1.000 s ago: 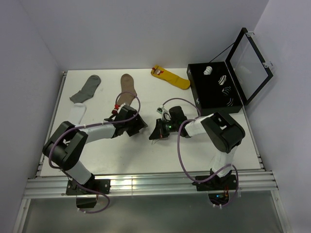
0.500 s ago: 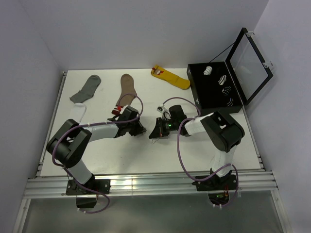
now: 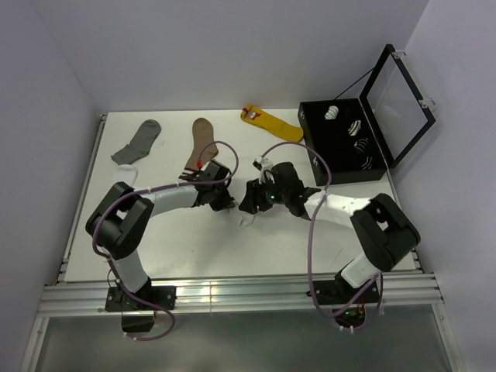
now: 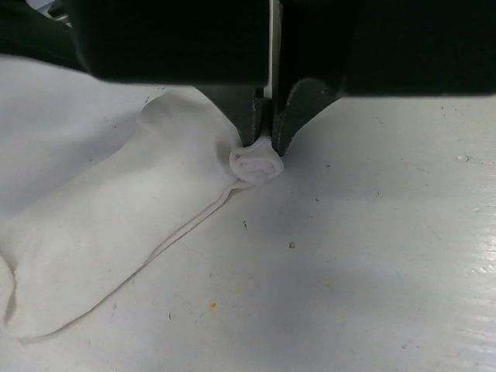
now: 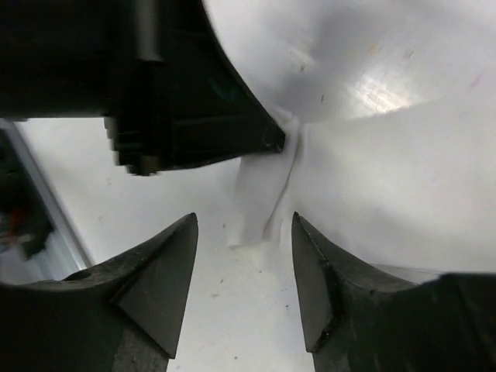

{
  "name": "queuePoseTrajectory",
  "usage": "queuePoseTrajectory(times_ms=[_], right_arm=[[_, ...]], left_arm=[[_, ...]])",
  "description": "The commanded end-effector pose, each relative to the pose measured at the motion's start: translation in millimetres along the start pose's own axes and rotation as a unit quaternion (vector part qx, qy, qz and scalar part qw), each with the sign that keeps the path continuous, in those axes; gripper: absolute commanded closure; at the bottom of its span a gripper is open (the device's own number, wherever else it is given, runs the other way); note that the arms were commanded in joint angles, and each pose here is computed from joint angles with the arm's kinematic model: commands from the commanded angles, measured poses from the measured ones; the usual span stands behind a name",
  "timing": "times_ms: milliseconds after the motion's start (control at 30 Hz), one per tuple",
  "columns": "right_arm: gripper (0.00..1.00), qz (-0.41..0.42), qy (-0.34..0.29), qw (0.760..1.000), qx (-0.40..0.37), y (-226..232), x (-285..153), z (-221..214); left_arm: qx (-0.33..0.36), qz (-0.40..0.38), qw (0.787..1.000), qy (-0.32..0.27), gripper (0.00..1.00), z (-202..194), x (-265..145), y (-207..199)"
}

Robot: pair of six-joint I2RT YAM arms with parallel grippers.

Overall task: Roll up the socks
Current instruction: Roll the sock at the center of the board.

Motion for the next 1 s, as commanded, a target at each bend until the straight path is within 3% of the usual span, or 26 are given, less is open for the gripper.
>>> queuePoseTrajectory(times_ms=[0, 367, 967], right_arm=[[0.40, -0.093, -0.010, 0.989, -0.112, 2.5, -10.8, 11.1], [0.36, -0.216, 0.000, 0.928, -0.305, 41.7, 7.5, -6.5], [0.39, -0.258, 0.049, 0.878, -0.400, 55.1, 46.0, -31.9]], left_arm=[[0.052, 0.064, 0.997, 0.008, 1.00, -1.3, 3.1, 19.6], [0.100, 0.075, 0.991, 0.040, 1.00, 4.4, 2.7, 8.8], [0.111, 0.073, 0.989, 0.060, 1.00, 2.7, 5.3, 7.2]])
Point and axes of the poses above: each gripper's point midway between its finger pads, its own x axis out along the fingers, its own y axis along the line the jaws close on, z = x × y, the point moved 5 cm from there along -x, back along the fingers, and after that the axes turned 13 degrees about -x, right-handed, at the moved point
